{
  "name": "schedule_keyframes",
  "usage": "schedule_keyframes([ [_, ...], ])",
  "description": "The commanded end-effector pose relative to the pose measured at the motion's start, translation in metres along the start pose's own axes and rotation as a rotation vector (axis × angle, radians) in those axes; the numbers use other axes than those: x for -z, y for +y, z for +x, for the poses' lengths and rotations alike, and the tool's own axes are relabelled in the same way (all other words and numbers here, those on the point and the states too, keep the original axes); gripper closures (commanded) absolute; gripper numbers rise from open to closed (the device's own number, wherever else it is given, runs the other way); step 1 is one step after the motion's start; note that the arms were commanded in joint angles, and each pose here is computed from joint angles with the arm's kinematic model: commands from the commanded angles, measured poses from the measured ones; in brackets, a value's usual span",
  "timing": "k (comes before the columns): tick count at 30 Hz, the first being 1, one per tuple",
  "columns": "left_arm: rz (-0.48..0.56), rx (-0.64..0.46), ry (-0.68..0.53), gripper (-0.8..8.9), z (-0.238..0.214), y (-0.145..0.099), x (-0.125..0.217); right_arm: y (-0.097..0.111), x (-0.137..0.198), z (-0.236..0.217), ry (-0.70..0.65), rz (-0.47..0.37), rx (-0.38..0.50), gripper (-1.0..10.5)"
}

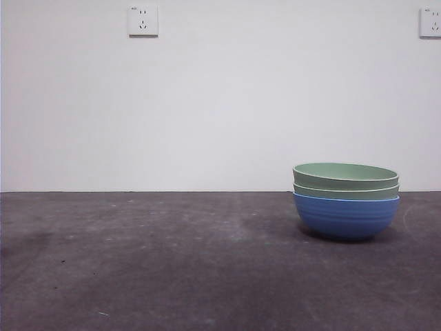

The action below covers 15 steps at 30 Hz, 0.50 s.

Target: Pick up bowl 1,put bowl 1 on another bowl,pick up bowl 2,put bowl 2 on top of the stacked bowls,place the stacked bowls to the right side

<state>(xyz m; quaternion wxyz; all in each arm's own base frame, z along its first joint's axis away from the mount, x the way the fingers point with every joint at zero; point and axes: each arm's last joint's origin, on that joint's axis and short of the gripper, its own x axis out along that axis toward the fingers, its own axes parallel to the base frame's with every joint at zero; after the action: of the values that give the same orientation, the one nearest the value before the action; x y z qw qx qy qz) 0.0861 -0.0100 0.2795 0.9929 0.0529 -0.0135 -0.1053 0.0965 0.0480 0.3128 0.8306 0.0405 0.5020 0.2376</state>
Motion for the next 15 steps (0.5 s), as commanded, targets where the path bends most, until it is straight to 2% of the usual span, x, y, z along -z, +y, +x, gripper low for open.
schedule_keyframes([
  [1, -0.067, -0.038, 0.028, 8.17, 0.001, -0.001, 0.034, -0.001, 0.001, 0.002, 0.002, -0.008, 0.003, 9.4],
  [7, -0.100, -0.061, 0.089, 8.17, 0.004, -0.003, 0.080, -0.001, 0.001, 0.002, 0.002, -0.008, 0.003, 9.4],
  [15, -0.108, -0.074, 0.148, 8.17, 0.006, -0.006, 0.112, -0.001, 0.001, 0.002, 0.002, -0.008, 0.003, 9.4],
])
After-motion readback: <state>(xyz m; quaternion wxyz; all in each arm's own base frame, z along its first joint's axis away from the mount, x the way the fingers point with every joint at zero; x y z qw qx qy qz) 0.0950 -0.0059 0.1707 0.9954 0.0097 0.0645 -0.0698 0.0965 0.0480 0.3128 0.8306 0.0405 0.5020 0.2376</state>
